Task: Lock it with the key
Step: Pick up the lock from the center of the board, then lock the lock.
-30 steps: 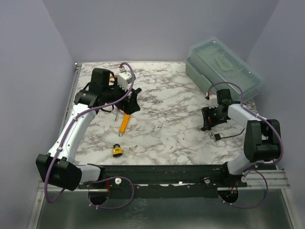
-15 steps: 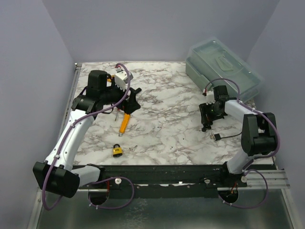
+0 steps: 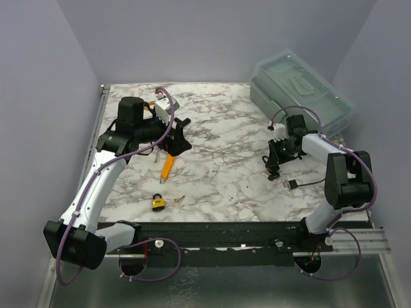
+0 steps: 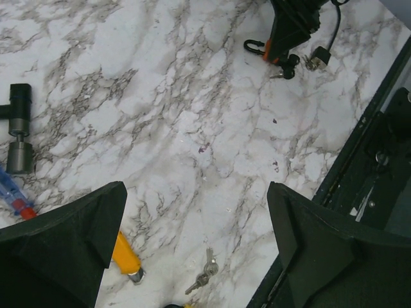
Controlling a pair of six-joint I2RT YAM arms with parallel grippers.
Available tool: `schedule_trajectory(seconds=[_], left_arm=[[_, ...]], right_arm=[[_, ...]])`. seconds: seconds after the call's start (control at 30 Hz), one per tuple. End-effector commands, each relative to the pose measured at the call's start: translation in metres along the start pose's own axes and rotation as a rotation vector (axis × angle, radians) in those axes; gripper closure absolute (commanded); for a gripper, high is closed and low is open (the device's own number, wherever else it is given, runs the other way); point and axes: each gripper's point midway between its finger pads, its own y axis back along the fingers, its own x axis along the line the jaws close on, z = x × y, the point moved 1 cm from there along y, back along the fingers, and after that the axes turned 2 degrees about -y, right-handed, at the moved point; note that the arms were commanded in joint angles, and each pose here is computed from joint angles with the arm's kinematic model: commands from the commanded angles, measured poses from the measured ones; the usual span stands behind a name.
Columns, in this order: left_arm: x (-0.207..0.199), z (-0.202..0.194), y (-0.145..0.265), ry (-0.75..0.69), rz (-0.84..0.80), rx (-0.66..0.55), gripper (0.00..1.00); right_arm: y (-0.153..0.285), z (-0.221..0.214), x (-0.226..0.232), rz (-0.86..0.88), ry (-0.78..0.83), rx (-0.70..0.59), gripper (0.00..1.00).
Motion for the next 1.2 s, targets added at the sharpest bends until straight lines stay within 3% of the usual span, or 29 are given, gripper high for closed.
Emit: schedule_trajectory(seconds=[0.0,0.07,0.33,0.47,0.8,1.17], left_arm=[[-0.026,0.001,0.005,-0.085,-0.141,-0.042,0.01],[-0.025,-0.004,0.004,-0.121,-0.146,-0.037,0.01],[-0.048,-0.032,-0.009,-0.495,-0.238,-0.02,0.01],[-0.068,-0.036,-0.023,-0.667,-0.3,-0.013,0.07],[-0.092,-0.038,-0.061,-0.853,-0.377,0.005,0.33],[-0.11,-0.049,-0.07,-0.879,-0.429,0.027,0.44]], right_arm=[[0.024,0.032,0.037,0.18,0.071,-0.074,0.92],[0.035,0.044,0.05,0.237,0.095,-0.105,0.99],[0.084,0.075,0.128,0.535,0.226,-0.201,1.0],[0.104,0.078,0.165,0.682,0.258,-0.214,1.0],[0.124,0.053,0.232,0.909,0.342,-0.144,1.0],[0.125,0.036,0.26,0.964,0.392,-0.091,1.0]])
